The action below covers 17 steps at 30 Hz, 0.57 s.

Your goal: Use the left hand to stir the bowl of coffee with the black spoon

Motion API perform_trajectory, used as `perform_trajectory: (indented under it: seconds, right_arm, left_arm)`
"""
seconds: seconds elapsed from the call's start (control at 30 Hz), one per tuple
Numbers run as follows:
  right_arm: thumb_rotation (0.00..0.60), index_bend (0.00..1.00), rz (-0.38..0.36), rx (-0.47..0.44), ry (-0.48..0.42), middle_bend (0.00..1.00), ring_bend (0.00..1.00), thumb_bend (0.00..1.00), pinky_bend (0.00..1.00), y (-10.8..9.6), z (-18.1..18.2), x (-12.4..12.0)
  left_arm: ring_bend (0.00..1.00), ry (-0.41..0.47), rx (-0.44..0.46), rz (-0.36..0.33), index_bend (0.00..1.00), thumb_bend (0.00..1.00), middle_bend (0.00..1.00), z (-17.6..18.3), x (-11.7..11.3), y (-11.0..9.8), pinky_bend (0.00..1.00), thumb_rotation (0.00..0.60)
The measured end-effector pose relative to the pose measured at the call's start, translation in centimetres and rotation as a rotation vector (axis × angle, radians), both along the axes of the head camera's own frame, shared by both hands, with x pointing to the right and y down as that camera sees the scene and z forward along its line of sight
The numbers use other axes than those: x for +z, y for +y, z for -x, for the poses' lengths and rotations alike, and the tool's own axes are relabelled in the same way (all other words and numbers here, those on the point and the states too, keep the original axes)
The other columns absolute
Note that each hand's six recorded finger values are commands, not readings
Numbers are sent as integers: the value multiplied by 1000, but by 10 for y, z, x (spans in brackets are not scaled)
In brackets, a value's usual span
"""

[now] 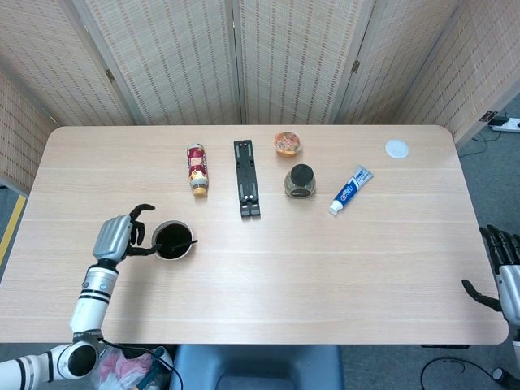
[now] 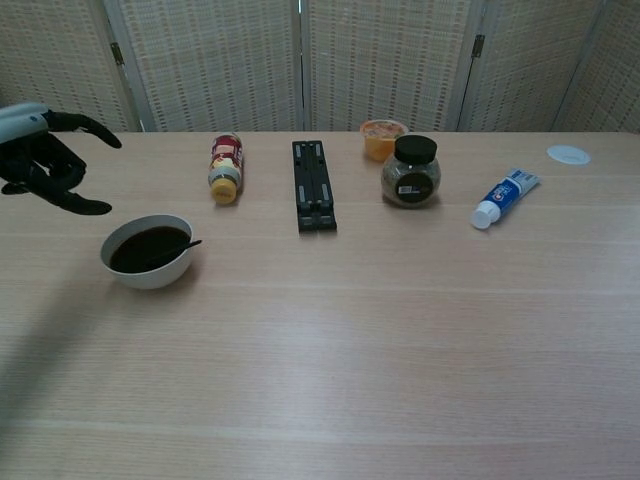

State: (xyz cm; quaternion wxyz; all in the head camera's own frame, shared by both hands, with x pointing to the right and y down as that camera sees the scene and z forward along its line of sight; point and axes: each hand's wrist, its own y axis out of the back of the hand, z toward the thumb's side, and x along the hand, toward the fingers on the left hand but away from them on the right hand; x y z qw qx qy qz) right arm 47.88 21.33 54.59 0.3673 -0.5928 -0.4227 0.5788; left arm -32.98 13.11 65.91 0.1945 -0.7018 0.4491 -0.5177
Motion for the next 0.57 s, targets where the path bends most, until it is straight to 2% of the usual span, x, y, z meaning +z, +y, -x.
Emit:
perform_trajectory:
  seconds: [0.1, 0.17, 0.27, 0.4, 0.57]
  right_arm:
    - [600, 0, 20, -26, -30, 76, 76, 183, 91, 0, 5, 3]
    - [600, 0, 26, -41, -42, 76, 76, 185, 90, -1, 8, 4]
    - [600, 0, 31, -53, -59, 76, 76, 185, 90, -3, 11, 6]
    - [600, 0, 39, -64, -72, 76, 76, 185, 91, -7, 15, 10]
    - [600, 0, 50, -70, -95, 76, 76, 185, 90, -8, 21, 13]
  left_arm:
    - [515, -53, -1, -82, 373, 202, 651, 22, -17, 4, 618, 600]
    - [419, -97, 0, -129, 363, 202, 555, 35, -26, 9, 485, 600]
    - [332, -193, 14, -192, 335, 202, 456, 58, -40, 23, 341, 600]
    - [311, -315, 51, -210, 313, 202, 421, 85, -55, 54, 312, 600]
    - [308, -380, 106, -180, 298, 202, 413, 96, -66, 79, 302, 600]
